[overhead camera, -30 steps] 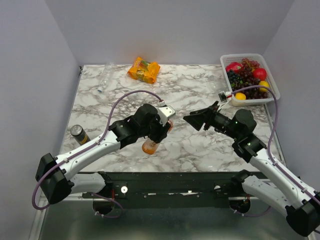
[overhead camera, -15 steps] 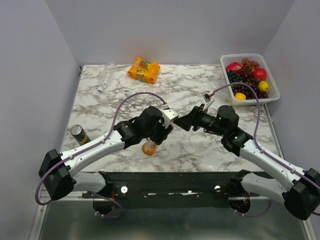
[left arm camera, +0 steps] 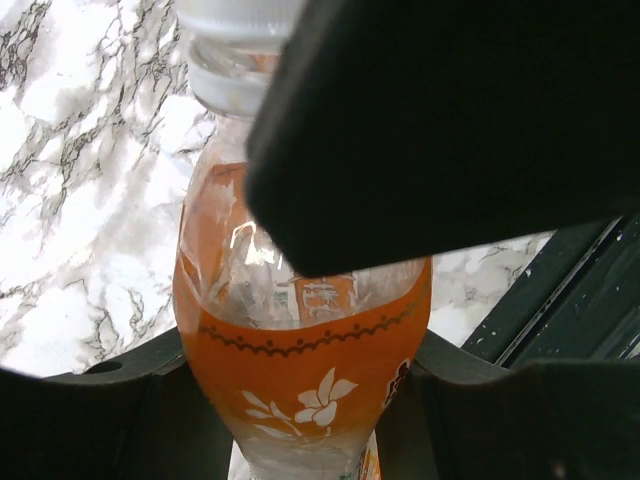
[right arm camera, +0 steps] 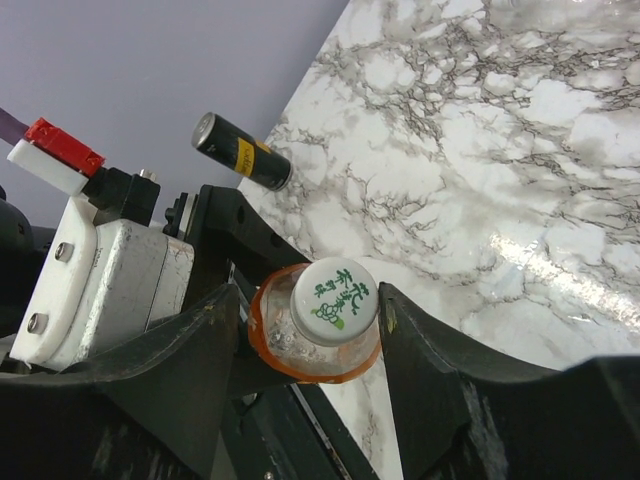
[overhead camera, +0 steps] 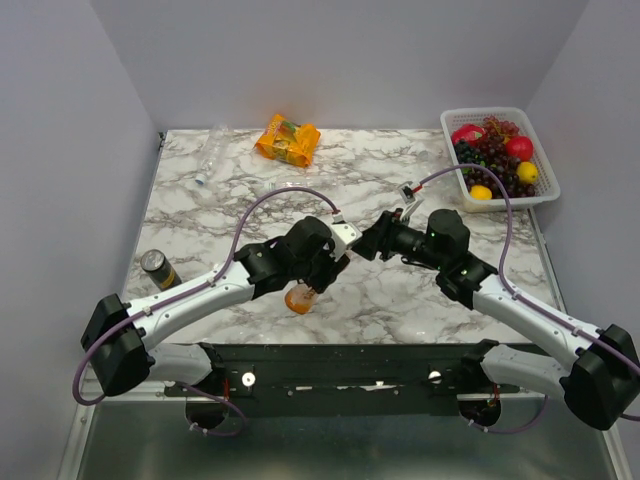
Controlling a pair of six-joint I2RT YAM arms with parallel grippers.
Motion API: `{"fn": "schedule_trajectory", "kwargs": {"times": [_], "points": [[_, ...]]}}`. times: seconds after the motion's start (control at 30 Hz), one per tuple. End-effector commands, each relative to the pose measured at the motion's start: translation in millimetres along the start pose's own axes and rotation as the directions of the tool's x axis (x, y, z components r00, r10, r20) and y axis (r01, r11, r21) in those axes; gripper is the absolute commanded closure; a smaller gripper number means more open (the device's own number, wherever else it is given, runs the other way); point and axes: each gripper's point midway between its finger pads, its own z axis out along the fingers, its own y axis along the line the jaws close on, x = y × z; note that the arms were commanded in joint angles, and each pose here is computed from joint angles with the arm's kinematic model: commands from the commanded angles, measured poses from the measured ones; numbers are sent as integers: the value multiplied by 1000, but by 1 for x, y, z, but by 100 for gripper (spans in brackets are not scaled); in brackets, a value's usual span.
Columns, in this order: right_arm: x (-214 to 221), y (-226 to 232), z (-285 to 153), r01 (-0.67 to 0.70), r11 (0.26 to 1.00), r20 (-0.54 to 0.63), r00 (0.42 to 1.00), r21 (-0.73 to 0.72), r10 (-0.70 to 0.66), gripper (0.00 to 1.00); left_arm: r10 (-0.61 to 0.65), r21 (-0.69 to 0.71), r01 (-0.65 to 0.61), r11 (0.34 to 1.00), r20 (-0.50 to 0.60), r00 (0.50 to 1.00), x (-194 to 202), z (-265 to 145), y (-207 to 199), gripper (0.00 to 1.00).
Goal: Unscrew the bottle caps
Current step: Unscrew the bottle cap from the plastic bottle.
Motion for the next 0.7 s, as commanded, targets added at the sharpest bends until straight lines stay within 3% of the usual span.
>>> {"fn": "schedule_trajectory", "kwargs": {"times": [0.0, 0.2, 0.43, 0.67], "points": [[-16, 17, 4, 16, 999, 52, 999, -50, -14, 35, 21, -10, -21, 1000, 5, 1000, -8, -1, -1, 61], [-17, 24, 5, 17, 996, 63, 998, -86, -12, 37, 27, 10, -26, 1000, -4, 1000, -6, 2, -6, 61], [-12, 22, 6, 26, 995, 57, 998, -94, -20, 74, 31, 98, -33, 995, 20, 999, -11, -1, -21, 61], [-3, 23, 3, 114, 984, 42, 993, -135, -109, 83, 2, 332, -41, 942, 116, 993, -29, -21, -51, 60]]}}
